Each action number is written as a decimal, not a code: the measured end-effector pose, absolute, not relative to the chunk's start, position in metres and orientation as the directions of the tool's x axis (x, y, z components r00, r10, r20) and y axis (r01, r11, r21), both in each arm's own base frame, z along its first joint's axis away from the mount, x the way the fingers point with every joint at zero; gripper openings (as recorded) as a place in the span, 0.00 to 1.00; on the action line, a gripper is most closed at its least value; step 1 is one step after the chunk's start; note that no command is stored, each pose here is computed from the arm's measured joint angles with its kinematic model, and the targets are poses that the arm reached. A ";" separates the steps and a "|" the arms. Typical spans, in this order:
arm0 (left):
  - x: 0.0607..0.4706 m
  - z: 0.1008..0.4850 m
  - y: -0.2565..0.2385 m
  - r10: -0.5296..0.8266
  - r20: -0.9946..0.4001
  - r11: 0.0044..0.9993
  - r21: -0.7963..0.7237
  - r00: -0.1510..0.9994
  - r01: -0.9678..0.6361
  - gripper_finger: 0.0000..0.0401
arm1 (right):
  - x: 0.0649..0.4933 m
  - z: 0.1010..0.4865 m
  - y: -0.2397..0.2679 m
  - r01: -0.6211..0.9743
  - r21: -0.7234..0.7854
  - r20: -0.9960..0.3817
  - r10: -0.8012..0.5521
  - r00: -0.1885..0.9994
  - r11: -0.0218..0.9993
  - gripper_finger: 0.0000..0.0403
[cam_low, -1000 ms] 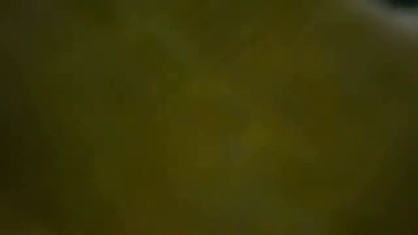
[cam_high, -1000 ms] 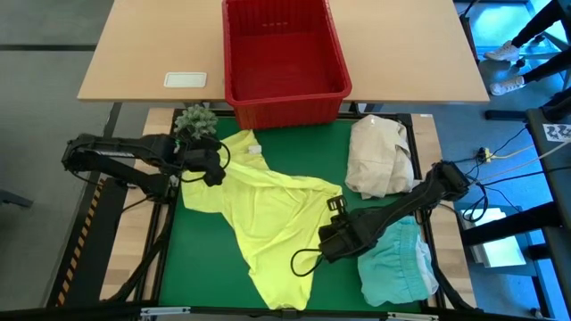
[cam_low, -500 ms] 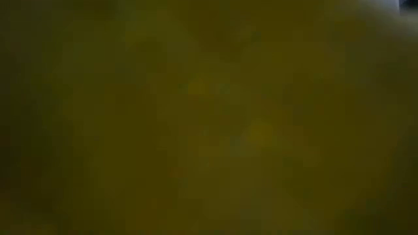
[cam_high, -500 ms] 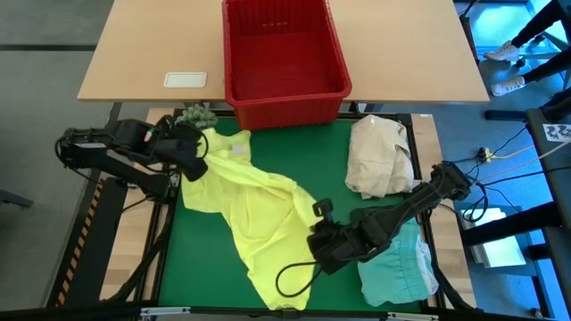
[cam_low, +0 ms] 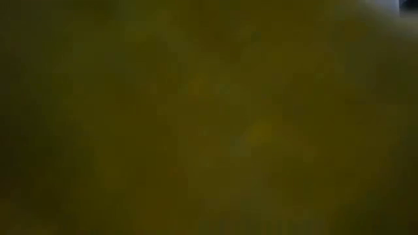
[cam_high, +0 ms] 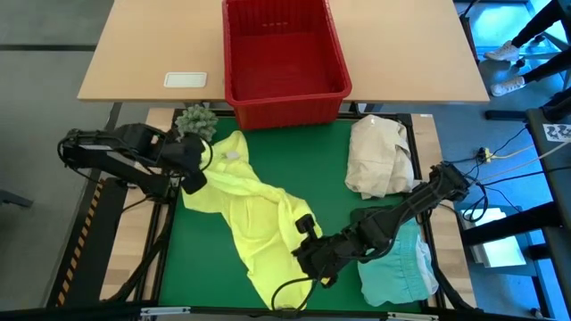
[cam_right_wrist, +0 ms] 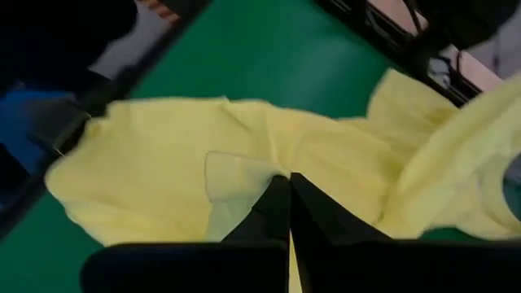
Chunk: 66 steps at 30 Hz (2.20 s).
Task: Fold Laundry from Bin
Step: Fold the yellow shirt
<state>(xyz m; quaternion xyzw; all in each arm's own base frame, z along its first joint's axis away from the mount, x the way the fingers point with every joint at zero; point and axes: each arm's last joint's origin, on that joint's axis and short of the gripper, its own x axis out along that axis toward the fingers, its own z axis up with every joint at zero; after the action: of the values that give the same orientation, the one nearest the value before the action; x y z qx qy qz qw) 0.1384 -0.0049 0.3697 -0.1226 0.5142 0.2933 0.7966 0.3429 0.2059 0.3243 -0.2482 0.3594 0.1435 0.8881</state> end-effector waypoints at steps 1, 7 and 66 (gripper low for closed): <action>0.139 0.364 -0.005 0.341 -0.898 0.794 0.117 0.277 -0.597 0.00 | 0.344 0.324 0.207 -0.439 -0.331 -0.707 0.089 0.702 0.835 0.00; 0.140 0.316 -0.012 0.351 -0.929 0.763 0.213 0.115 -0.611 0.00 | 0.357 0.308 0.218 -0.508 -0.270 -0.711 0.186 0.678 0.818 0.00; 0.225 0.197 -0.096 0.257 -0.908 0.963 0.212 0.332 -0.166 0.38 | 0.372 0.242 0.247 -0.574 0.066 -0.839 0.357 0.411 0.816 0.42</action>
<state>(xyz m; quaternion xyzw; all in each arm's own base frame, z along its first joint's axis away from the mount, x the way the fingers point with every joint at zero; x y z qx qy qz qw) 0.2248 -0.0962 0.1968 0.0403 0.5631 0.1297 0.8151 0.3718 0.2465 0.2423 -0.1168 0.4648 0.2797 0.8319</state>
